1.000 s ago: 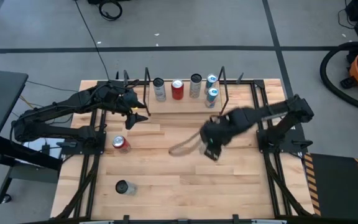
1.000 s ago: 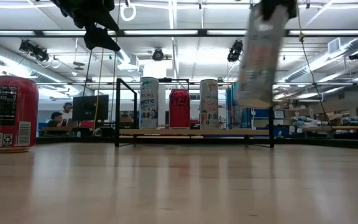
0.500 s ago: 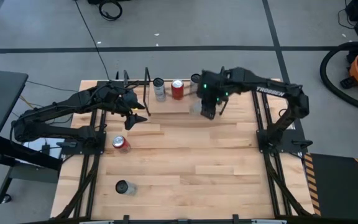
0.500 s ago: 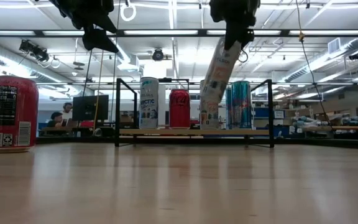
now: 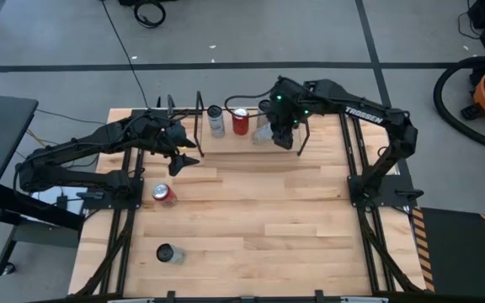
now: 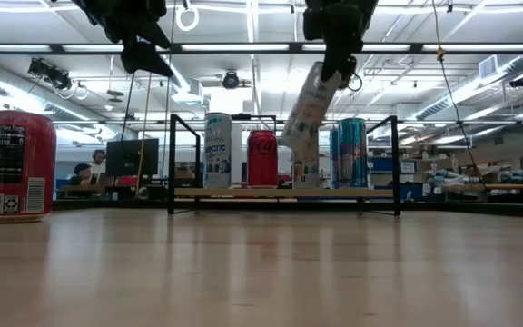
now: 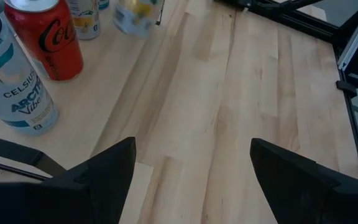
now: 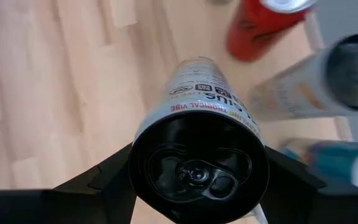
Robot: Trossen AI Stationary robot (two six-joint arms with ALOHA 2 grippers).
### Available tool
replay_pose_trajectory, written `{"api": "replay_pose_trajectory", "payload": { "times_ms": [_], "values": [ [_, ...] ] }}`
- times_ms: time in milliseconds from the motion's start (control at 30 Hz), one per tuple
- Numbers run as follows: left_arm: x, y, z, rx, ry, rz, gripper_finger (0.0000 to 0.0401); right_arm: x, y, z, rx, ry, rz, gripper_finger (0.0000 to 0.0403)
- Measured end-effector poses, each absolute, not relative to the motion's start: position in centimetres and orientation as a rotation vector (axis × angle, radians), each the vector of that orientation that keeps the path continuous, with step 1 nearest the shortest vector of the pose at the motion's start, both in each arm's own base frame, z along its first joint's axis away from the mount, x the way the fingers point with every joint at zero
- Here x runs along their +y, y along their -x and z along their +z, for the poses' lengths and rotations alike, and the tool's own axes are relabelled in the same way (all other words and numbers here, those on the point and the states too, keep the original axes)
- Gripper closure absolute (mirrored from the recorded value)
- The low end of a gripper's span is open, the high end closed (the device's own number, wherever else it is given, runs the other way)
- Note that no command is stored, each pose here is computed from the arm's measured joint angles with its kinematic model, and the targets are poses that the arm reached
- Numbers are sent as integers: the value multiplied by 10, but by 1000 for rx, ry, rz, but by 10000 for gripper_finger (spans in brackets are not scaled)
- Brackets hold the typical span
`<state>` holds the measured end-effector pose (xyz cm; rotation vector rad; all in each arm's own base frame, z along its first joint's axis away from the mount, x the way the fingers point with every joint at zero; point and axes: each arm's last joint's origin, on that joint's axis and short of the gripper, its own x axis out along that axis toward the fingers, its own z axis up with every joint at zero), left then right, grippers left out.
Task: Place canned beverage on shelf
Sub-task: Put the white-yellow soda can aligned with the other white-yellow soda can on the shelf
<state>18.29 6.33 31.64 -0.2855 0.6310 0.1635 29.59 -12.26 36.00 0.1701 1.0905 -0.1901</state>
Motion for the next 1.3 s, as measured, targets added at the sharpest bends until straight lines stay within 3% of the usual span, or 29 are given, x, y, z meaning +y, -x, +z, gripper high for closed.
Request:
{"api": "replay_pose_trajectory", "payload": {
  "times_ms": [300, 667, 1300],
  "values": [
    [64, -183, 316, 635, 239, 183, 83, -139, -317, 321, 1254, -170, -138, 132],
    [64, -182, 316, 644, 241, 183, 83, -160, -337, 341, 1387, -148, -165, 132],
    [63, -181, 314, 673, 228, 177, 83, -177, -350, 319, 1466, -157, -171, 132]
  ]
}}
